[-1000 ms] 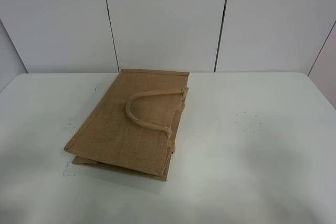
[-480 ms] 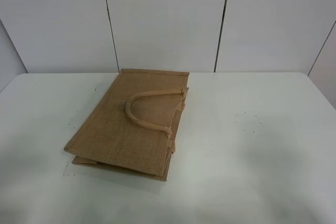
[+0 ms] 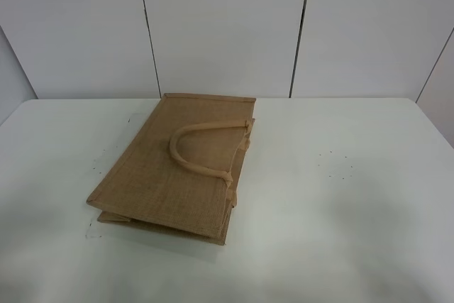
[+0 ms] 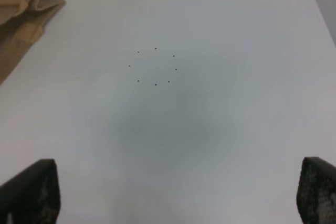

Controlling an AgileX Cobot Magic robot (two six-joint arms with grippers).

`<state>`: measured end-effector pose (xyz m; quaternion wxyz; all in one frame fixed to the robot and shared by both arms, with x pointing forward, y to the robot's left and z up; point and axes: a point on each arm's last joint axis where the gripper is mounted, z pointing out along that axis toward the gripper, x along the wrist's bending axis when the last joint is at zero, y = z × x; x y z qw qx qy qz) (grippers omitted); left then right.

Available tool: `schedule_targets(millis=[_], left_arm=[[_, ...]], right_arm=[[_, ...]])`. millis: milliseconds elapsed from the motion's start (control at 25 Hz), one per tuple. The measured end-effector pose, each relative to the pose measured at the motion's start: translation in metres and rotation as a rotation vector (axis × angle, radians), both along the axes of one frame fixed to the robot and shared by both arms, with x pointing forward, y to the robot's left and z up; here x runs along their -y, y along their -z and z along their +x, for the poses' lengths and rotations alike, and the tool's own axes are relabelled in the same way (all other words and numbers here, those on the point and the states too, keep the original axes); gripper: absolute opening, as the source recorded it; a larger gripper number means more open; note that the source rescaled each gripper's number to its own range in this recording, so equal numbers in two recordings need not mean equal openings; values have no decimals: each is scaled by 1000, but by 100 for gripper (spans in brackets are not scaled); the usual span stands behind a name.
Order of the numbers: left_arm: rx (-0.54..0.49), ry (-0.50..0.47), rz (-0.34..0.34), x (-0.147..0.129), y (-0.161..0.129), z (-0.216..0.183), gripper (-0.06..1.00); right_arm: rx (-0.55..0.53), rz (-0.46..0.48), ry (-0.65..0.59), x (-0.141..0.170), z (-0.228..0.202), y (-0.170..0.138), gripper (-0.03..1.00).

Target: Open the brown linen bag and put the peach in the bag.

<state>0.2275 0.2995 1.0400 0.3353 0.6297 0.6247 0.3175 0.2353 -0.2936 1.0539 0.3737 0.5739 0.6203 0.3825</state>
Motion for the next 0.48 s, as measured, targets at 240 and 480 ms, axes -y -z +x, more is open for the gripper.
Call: schedule_targets(millis=[240, 480], left_arm=[[0, 0, 0, 0, 0, 0, 96], [0, 0, 0, 0, 0, 0, 96]], right_arm=[[0, 0, 0, 0, 0, 0, 100], [0, 0, 0, 0, 0, 0, 100]])
